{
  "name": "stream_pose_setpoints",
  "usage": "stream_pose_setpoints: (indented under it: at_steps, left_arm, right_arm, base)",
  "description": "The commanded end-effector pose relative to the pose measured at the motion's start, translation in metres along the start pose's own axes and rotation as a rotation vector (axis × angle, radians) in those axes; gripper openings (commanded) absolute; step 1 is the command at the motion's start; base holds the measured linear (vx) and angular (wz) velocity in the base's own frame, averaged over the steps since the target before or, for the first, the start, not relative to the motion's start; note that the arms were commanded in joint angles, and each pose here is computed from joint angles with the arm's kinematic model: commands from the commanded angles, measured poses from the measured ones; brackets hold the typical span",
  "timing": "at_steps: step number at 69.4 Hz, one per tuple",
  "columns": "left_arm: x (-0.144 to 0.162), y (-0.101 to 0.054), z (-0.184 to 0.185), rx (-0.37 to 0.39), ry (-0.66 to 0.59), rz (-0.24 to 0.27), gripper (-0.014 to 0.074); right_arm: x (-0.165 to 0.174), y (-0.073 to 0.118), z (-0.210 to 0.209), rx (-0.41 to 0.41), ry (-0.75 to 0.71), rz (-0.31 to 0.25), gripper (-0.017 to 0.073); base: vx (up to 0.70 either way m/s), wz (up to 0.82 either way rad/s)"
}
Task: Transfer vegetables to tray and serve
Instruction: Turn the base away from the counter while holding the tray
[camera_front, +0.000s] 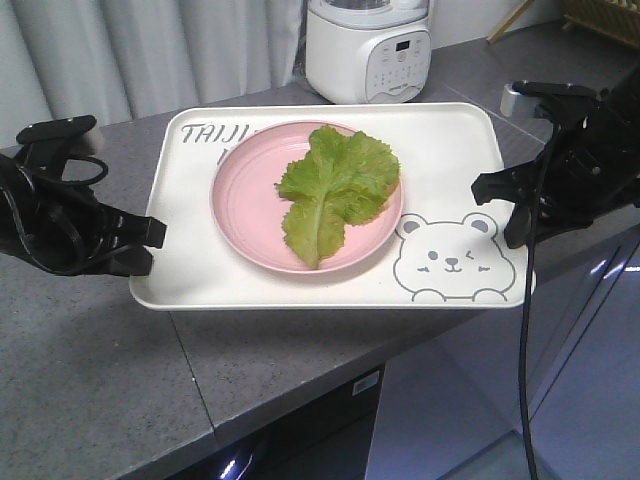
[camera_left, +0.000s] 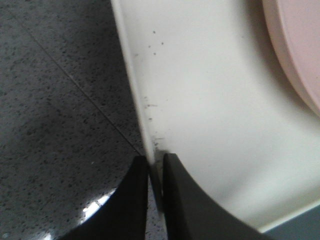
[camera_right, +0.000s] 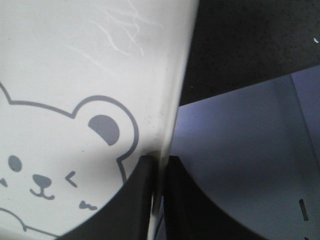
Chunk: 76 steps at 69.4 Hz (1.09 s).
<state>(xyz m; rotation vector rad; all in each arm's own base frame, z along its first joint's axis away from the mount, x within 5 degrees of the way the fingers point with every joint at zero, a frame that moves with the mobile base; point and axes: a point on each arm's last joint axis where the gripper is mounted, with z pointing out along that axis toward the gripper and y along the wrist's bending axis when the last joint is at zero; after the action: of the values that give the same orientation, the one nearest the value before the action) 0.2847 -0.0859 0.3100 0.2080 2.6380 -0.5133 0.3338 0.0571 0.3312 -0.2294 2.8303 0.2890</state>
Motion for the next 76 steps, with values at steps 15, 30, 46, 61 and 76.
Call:
stream_pose_setpoints:
  at_steps: [15, 30, 46, 61, 76]
  left_arm:
    - [-0.0080, -0.0183, -0.0205, 0.097, -0.113, -0.003, -0.0006]
    - [-0.0080, -0.0183, -0.0205, 0.097, -0.113, -0.003, -0.0006]
    - [-0.0080, -0.0183, -0.0205, 0.097, -0.113, -0.003, -0.0006]
    - [-0.0080, -0.0183, -0.0205, 0.097, -0.113, -0.003, -0.0006]
    - [-0.0080, -0.0183, -0.0205, 0.097, -0.113, -0.003, -0.0006]
  right_arm:
    - [-0.0022, 0.0133, -0.0251, -0.068, -0.121, -0.026, -0.0006]
    - [-0.0022, 0.0133, -0.0251, -0.068, -0.121, -0.026, -0.0006]
    - [-0.0022, 0.0133, -0.0251, -0.068, -0.121, -0.026, -0.0006]
    - [-0.0022, 0.0133, -0.0251, -0.068, -0.121, -0.026, -0.0006]
    - [-0.0022, 0.0133, -0.0251, -0.068, -0.121, -0.026, -0.0006]
  base:
    - [0.00, -0.22]
    - [0.00, -0.21]
    - [-0.01, -0.20]
    - [-0.01, -0.20]
    - [-0.01, -0.22]
